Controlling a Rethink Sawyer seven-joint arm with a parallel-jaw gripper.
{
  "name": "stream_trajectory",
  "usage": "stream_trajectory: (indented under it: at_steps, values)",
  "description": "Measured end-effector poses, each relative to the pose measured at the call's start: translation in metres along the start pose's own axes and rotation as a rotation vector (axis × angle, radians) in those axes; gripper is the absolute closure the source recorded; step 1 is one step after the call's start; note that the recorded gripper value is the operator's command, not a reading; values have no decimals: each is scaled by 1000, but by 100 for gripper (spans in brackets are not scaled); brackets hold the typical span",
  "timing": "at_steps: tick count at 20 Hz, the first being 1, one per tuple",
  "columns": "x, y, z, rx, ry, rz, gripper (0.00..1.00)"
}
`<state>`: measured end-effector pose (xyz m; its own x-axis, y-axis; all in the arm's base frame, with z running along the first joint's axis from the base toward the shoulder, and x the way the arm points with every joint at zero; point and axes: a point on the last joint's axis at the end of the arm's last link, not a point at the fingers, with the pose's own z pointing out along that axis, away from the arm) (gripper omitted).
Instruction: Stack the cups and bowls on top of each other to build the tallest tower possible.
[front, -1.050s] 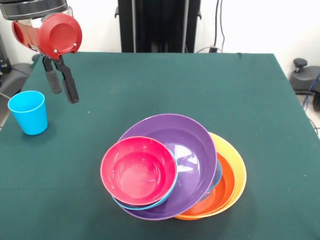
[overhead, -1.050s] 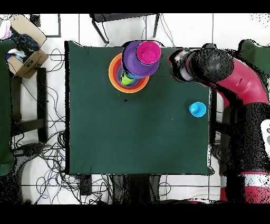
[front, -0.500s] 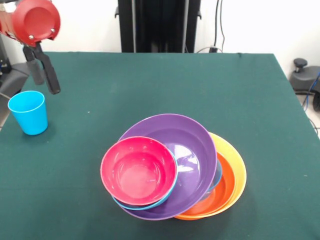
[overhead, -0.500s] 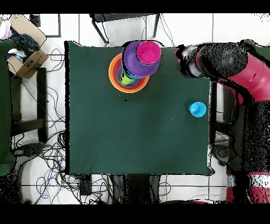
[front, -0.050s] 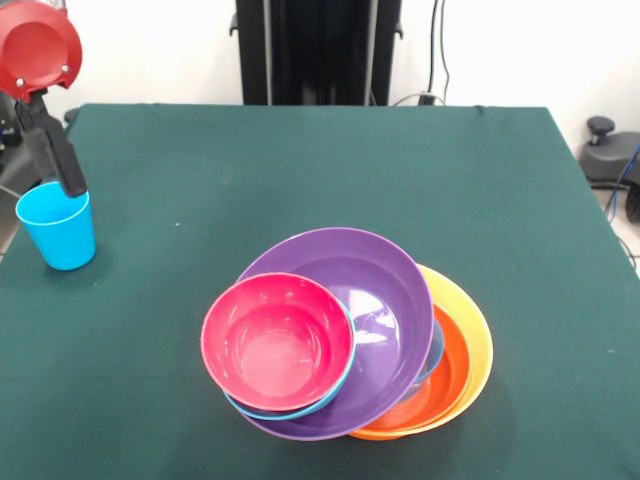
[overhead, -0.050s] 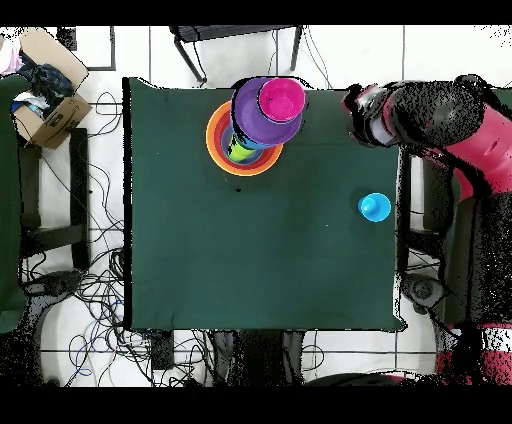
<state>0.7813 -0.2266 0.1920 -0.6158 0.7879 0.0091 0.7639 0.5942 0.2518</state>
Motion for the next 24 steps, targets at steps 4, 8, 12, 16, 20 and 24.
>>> stream_trajectory:
  at_steps: [4, 8, 12, 16, 20, 24]
  values:
    - [2, -5, 12, 11, 12, -3, 0]
    - [5, -6, 22, 13, 27, -5, 0]
    - [9, -5, 33, 8, 45, -7, 0]
    - [14, 0, 46, -5, 58, -12, 0]
    - [14, 2, 49, -14, 50, -15, 0]
    - [14, 2, 52, -12, 41, -22, 0]
